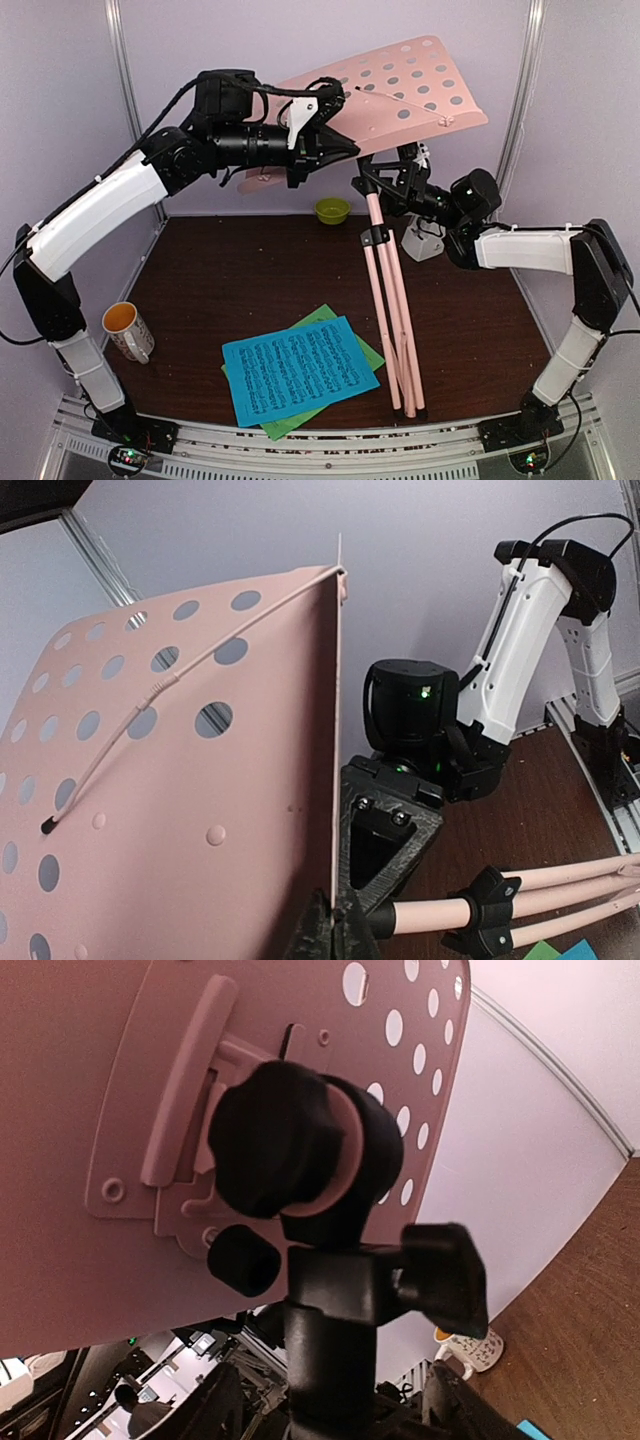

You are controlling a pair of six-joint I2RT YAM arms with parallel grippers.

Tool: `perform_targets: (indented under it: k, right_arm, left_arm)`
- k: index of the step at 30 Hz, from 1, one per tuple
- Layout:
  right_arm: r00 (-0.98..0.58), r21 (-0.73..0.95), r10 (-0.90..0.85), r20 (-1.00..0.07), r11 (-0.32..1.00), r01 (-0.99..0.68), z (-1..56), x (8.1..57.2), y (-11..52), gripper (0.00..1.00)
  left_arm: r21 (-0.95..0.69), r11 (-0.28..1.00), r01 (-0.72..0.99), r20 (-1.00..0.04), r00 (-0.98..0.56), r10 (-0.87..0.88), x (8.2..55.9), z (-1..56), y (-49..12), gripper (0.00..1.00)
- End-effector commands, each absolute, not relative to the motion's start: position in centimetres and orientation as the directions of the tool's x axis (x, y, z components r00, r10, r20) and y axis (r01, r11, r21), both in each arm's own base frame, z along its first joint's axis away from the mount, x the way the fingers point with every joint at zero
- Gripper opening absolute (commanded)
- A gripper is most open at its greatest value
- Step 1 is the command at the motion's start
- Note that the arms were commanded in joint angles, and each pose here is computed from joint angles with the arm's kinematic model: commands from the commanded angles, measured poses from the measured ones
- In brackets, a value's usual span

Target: Set up the instrument practice props

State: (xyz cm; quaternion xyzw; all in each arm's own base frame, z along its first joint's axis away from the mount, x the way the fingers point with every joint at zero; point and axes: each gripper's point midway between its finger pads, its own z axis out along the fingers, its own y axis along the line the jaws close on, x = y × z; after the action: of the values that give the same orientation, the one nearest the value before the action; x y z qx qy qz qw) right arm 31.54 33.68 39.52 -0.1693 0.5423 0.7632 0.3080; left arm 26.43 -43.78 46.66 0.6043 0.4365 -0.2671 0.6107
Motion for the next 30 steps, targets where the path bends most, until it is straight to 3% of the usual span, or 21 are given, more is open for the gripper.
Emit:
perform_targets:
  k: [1,8,14,21,23,25,27,30]
  right_arm:
    - [-0.704,0.610,0.289,-0.649,-0.355,-0.709,43.4,28.6,33.1,0.58]
    - [-0.719,0.575,0.274,-0.638,-0.451,-0.683,44.9,27.1,32.6,0.38]
    - [-0.713,0.569,0.272,-0.647,-0.450,-0.688,45.6,26.7,32.6,0.26]
    - [-0.703,0.577,0.277,-0.655,-0.416,-0.702,45.9,27.0,32.8,0.00]
    - [-0.691,0.568,0.288,-0.663,-0.407,-0.715,46.4,27.1,32.8,0.00]
    - [-0.675,0.553,0.310,-0.670,-0.397,-0.732,47.3,27.3,32.4,0.00]
    - [-0.652,0.528,0.349,-0.673,-0.392,-0.754,48.7,27.6,31.5,0.00]
    - [-0.610,0.484,0.414,-0.675,-0.376,-0.790,51.4,28.0,29.8,0.00]
  left_arm:
    - [0.686,0.341,0.643,-0.618,0.762,-0.194,19.8,63.1,-37.9,0.00]
    - [0.694,0.301,0.654,-0.603,0.756,-0.254,18.3,62.9,-37.7,0.00]
    - [0.701,0.304,0.645,-0.591,0.764,-0.257,18.0,62.8,-37.4,0.00]
    - [0.698,0.333,0.634,-0.595,0.772,-0.224,18.5,62.5,-37.1,0.00]
    - [0.687,0.353,0.635,-0.604,0.770,-0.208,18.9,62.4,-36.9,0.15]
    - [0.668,0.388,0.634,-0.618,0.764,-0.184,19.4,62.5,-36.4,0.41]
    - [0.651,0.419,0.632,-0.632,0.758,-0.160,19.9,62.5,-35.7,0.57]
    - [0.624,0.462,0.630,-0.649,0.747,-0.143,20.2,62.6,-34.5,0.66]
